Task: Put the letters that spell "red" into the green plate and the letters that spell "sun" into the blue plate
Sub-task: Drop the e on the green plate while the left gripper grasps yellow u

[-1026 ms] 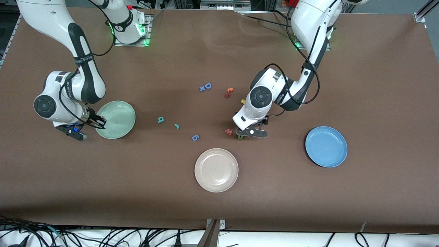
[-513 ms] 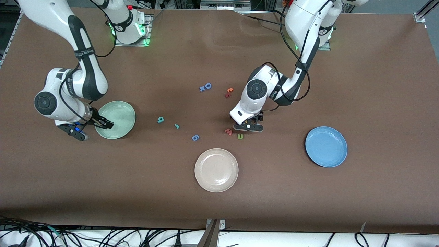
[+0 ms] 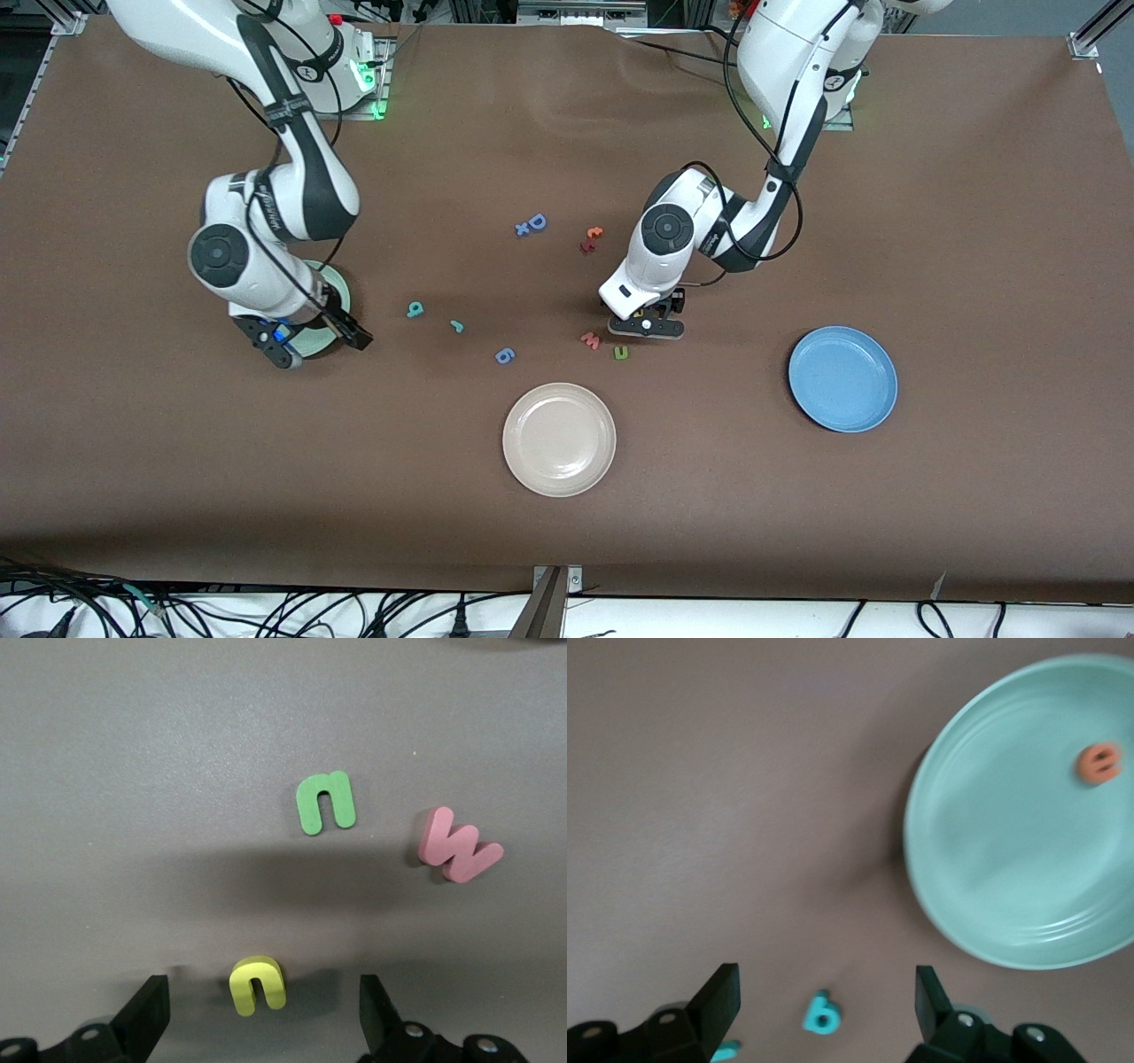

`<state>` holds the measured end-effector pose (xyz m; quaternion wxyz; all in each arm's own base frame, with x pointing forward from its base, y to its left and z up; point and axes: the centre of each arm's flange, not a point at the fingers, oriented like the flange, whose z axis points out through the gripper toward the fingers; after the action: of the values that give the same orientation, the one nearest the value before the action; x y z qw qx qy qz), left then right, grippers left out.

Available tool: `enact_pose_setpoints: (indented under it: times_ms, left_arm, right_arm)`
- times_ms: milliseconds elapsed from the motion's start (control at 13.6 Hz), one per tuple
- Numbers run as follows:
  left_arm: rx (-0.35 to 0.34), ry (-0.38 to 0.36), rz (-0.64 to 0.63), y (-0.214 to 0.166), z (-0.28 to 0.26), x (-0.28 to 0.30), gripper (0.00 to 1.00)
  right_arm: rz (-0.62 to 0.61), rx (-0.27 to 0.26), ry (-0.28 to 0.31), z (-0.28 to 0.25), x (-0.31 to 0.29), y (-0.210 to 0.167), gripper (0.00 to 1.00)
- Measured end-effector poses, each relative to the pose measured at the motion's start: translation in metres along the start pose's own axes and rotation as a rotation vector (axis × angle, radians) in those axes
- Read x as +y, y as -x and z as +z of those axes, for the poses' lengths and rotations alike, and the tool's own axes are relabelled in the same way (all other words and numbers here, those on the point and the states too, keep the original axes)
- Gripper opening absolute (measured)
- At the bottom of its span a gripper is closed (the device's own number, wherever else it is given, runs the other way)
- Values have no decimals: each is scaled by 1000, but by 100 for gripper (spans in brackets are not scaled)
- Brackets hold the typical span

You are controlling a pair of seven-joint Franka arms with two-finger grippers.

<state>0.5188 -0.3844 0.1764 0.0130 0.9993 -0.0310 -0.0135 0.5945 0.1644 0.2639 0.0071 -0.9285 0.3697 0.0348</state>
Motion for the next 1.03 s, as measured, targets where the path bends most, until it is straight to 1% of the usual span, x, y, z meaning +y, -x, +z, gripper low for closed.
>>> enact_pose_setpoints:
  times_ms: [73, 220, 293, 440, 513, 587, 660, 733, 807, 880, 953, 1026]
  left_arm:
    - [1, 1, 0, 0, 0, 0, 91]
    - [3, 1, -1, -1, 0, 0, 89]
    - [4, 1, -2, -1, 0, 0, 89]
    - [6, 3, -11, -1, -1, -1, 86]
    - [7, 3, -13, -1, 0, -1, 82]
    - [7, 3, -15, -1, 0, -1, 81]
    - [7, 3, -15, -1, 0, -1, 73]
    - [7, 3, -16, 0, 1, -1, 68]
    - [7, 3, -17, 0, 1, -1, 68]
    - [9, 4, -19, 0, 1, -1, 60]
    - [13, 6, -21, -1, 1, -1, 56]
    - [15, 7, -23, -1, 1, -1, 54]
  right_arm:
    - [17, 0, -7, 11, -6, 6, 89]
    - [49, -3, -17, 35, -18, 20, 88]
    - [65, -5, -18, 47, -24, 30, 88]
    - [83, -9, -8, 63, -33, 47, 88]
    - [83, -11, -2, 68, -35, 54, 88]
    - [83, -12, 2, 70, -37, 58, 88]
    - [85, -14, 6, 73, -37, 61, 88]
    - [87, -17, 13, 76, -36, 63, 88]
    - [87, -21, 24, 81, -34, 64, 88]
    - [88, -25, 35, 86, -30, 66, 88]
    - [89, -30, 46, 91, -26, 67, 87]
    - [89, -33, 55, 94, -23, 69, 87]
